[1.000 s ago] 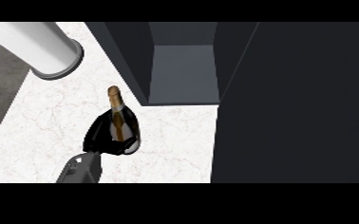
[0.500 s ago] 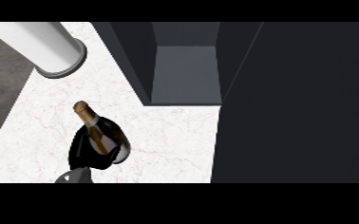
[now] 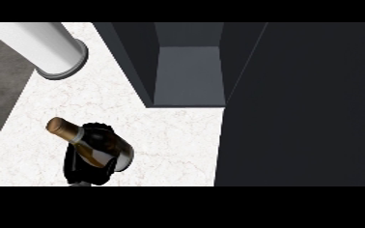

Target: Pick up the wine, place it into the cabinet and close the cabinet

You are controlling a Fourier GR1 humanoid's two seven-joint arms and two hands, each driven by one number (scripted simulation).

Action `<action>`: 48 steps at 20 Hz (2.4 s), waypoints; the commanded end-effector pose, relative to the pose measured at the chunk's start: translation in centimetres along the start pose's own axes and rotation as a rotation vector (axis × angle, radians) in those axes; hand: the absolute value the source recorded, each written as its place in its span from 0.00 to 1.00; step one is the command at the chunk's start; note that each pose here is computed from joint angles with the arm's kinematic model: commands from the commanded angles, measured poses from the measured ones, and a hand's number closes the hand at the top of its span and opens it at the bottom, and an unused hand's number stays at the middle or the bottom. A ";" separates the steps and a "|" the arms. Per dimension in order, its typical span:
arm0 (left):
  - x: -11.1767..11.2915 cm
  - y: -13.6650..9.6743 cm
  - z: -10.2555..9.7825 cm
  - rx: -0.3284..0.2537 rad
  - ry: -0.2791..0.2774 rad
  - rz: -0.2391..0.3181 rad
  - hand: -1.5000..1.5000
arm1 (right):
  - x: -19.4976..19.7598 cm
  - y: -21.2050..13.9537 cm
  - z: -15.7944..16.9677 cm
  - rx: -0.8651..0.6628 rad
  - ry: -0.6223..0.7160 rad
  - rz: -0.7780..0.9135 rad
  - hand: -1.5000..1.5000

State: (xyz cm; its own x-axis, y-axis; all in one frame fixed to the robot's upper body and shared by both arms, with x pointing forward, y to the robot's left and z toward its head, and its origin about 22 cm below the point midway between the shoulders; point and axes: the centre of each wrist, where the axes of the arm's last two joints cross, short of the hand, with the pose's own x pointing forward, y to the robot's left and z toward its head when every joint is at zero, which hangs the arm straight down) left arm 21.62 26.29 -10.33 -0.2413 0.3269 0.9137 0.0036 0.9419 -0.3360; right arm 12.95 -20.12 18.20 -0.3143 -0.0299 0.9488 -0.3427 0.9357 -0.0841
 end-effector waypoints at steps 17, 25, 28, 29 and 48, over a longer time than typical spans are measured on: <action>8.7 -17.3 -6.9 -0.072 -0.005 0.004 1.00 | 3.4 -0.1 3.2 0.039 -0.072 -0.047 0.00; 8.0 -21.4 -9.4 -0.013 0.070 -0.051 1.00 | 2.9 -0.2 2.3 0.042 -0.058 -0.037 0.00; 7.7 -21.6 -10.7 0.015 0.081 -0.069 1.00 | 3.6 -0.7 3.4 0.039 -0.083 -0.043 0.00; 6.7 -20.9 -10.1 0.016 0.099 -0.088 1.00 | 3.9 -0.2 3.8 0.043 -0.100 -0.044 0.00; -0.8 -19.4 -10.4 0.078 0.143 -0.142 1.00 | 3.3 0.0 3.5 0.058 -0.073 -0.069 0.00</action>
State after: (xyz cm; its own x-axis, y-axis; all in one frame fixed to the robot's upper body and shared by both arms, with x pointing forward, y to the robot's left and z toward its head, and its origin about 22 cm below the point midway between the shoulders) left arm 31.46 8.59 -1.18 -0.0939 0.1982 0.9757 -0.0841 0.9749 -0.2061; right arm 12.69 -20.75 17.48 -0.3025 -0.0337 0.9526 -0.3634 0.9280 -0.0826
